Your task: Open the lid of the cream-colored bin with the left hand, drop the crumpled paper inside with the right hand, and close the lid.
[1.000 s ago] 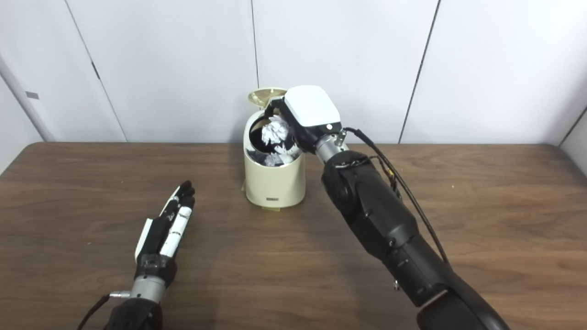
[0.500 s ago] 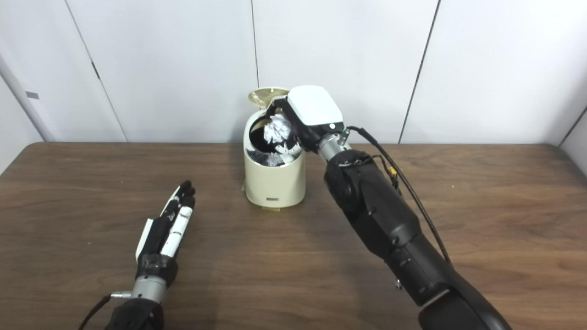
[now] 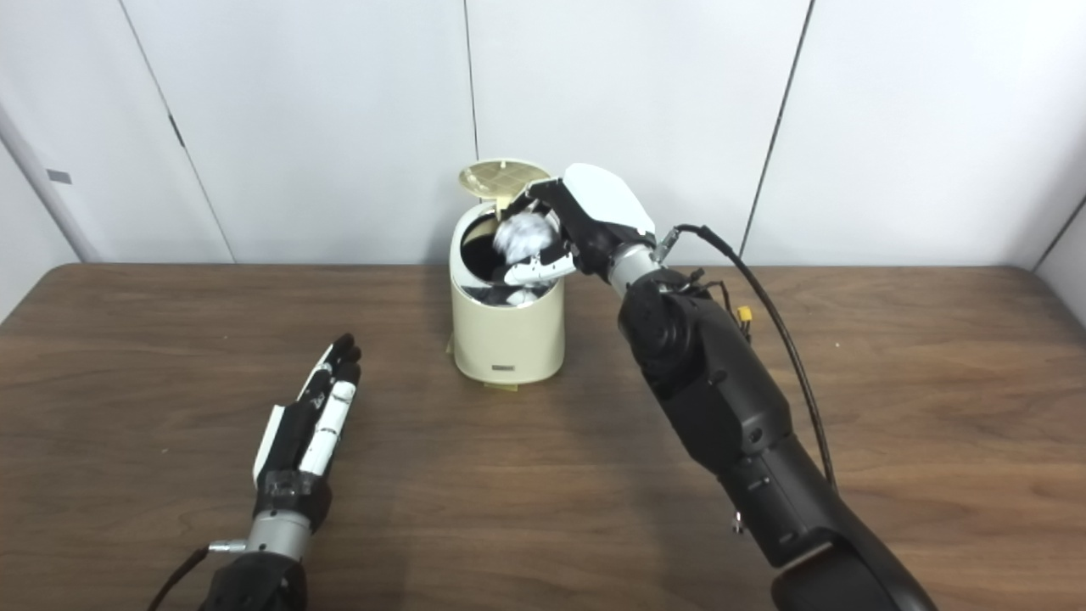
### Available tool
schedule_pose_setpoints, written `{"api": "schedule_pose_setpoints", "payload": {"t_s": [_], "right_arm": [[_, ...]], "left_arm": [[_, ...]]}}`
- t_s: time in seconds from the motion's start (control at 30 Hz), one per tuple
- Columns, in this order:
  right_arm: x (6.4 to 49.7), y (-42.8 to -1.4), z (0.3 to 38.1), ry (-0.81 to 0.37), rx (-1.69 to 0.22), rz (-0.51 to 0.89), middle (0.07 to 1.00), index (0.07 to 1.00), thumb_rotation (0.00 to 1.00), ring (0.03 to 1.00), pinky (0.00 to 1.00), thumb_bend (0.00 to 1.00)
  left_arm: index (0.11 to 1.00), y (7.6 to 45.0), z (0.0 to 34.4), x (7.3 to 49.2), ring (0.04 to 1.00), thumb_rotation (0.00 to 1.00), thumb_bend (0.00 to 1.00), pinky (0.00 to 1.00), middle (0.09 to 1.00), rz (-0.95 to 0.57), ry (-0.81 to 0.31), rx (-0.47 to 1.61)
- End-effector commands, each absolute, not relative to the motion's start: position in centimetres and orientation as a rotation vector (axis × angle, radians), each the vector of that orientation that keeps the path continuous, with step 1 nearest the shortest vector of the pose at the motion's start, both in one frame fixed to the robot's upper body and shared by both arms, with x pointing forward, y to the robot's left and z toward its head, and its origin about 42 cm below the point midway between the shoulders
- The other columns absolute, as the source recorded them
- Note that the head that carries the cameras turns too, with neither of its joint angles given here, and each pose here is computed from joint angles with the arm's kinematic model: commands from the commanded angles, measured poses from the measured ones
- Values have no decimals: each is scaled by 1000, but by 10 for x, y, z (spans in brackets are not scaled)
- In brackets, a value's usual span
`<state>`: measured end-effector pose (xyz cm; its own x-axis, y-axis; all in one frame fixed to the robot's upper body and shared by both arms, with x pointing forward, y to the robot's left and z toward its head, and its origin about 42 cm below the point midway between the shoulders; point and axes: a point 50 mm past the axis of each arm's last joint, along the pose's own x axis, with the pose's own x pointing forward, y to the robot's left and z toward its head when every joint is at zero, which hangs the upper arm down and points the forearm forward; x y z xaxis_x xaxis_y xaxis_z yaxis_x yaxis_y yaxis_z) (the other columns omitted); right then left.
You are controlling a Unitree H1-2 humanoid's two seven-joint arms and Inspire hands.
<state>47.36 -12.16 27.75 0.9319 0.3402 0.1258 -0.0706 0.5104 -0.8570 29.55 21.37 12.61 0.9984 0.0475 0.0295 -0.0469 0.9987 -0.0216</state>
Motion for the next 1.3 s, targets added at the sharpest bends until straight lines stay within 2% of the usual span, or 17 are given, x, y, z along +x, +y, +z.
{"api": "schedule_pose_setpoints", "payload": {"t_s": [0.0, 0.17, 0.4, 0.73, 0.87, 0.97, 1.07, 1.13, 1.2, 1.23, 1.27], "right_arm": [[475, -121, 294, -332, -989, 225, 587, 624, 365, 482, 385, 622], [474, -120, 291, -331, -991, 229, 579, 628, 374, 466, 366, 618], [472, -118, 286, -338, -994, 245, 588, 617, 348, 505, 420, 623], [471, -117, 286, -345, -984, 247, 585, 612, 320, 501, 418, 643], [469, -119, 291, -349, -972, 233, 586, 618, 359, 482, 390, 644], [466, -122, 296, -359, -952, 201, 572, 625, 347, 450, 349, 645], [462, -128, 302, -385, -917, 161, 579, 616, 294, 480, 380, 655], [458, -133, 306, -408, -873, 132, 573, 597, 218, 498, 409, 677], [455, -137, 308, -434, -839, 99, 556, 519, 161, 485, 407, 561], [454, -139, 310, -450, -822, 84, 543, 501, 144, 480, 410, 537], [452, -143, 311, -466, -801, 68, 508, 502, 74, 481, 418, 533]], "left_arm": [[995, 208, 131, 299, 975, 735, 612, 998, 962, 30, -52, -40], [993, 207, 128, 299, 975, 727, 612, 998, 961, 33, -50, -45], [996, 206, 128, 298, 975, 734, 613, 1000, 960, 30, -51, -45], [995, 207, 126, 296, 970, 737, 608, 983, 958, 33, -54, -32], [998, 208, 127, 296, 970, 731, 623, 980, 958, 35, -51, -39], [996, 209, 128, 297, 971, 737, 618, 987, 959, 34, -52, -35], [996, 210, 128, 297, 972, 729, 616, 996, 959, 33, -52, -37], [996, 210, 127, 298, 971, 732, 613, 1000, 957, 31, -52, -35], [995, 211, 127, 298, 971, 732, 612, 1000, 956, 29, -54, -28], [992, 210, 127, 299, 969, 734, 609, 995, 955, 27, -55, -24], [991, 210, 126, 299, 968, 736, 606, 993, 954, 25, -55, -24]]}}
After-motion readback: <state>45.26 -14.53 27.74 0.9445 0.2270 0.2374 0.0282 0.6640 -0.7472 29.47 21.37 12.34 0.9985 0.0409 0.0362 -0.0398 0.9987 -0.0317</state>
